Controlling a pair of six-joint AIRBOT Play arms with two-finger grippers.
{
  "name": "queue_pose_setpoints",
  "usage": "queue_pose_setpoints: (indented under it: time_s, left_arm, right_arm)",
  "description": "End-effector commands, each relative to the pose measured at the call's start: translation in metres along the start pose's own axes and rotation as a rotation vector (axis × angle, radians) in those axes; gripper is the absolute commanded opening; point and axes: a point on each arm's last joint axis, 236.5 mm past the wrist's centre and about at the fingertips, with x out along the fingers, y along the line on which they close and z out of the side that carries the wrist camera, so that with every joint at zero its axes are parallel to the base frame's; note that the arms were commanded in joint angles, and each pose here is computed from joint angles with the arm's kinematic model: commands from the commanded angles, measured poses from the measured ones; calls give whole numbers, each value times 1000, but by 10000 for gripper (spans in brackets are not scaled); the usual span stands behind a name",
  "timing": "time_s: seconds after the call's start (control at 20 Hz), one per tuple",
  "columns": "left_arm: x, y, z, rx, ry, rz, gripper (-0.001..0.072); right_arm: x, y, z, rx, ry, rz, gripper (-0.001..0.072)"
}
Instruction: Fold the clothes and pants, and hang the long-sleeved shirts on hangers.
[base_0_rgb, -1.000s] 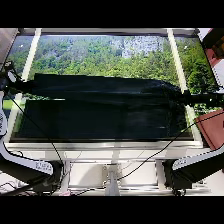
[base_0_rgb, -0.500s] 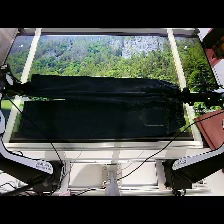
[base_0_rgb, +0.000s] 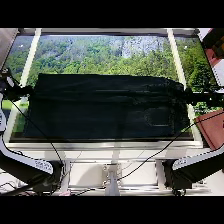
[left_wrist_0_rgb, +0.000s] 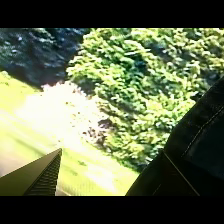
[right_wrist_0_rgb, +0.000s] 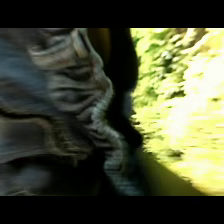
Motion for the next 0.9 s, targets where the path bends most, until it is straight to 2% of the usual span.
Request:
queue_pose_setpoints:
  time_s: [0.0, 0.25, 0.45, 0.55, 0.6, 0.7, 0.75, 0.85]
  left_arm:
    - [-12, -1, 6, -12, -19, -9, 709]
    - [-69, 15, 37, -11, -147, 18, 709]
    - [-112, 21, 46, -26, -201, 20, 708]
    - [-129, 22, 38, -39, -180, 15, 689]
    - [-137, 23, 29, -44, -149, 15, 570]
    - [-148, 26, 5, -36, -59, 27, 119]
    - [-155, 26, -7, -34, -17, 31, 30]
    - [-175, 22, -19, 16, 11, 16, 29]
  right_arm:
    - [1, 0, -6, -5, 24, 0, 627]
    - [-26, -1, 3, -73, 14, -60, 612]
    - [-90, -1, 37, -55, -105, -163, 612]
    - [-126, 4, 42, -61, -146, -199, 588]
    - [-144, 5, 38, -79, -155, -229, 466]
    - [-173, 3, 24, -104, -141, -295, 184]
    - [-185, 8, 16, -101, -138, -303, 44]
    - [-205, 25, 8, -73, -168, -302, 46]
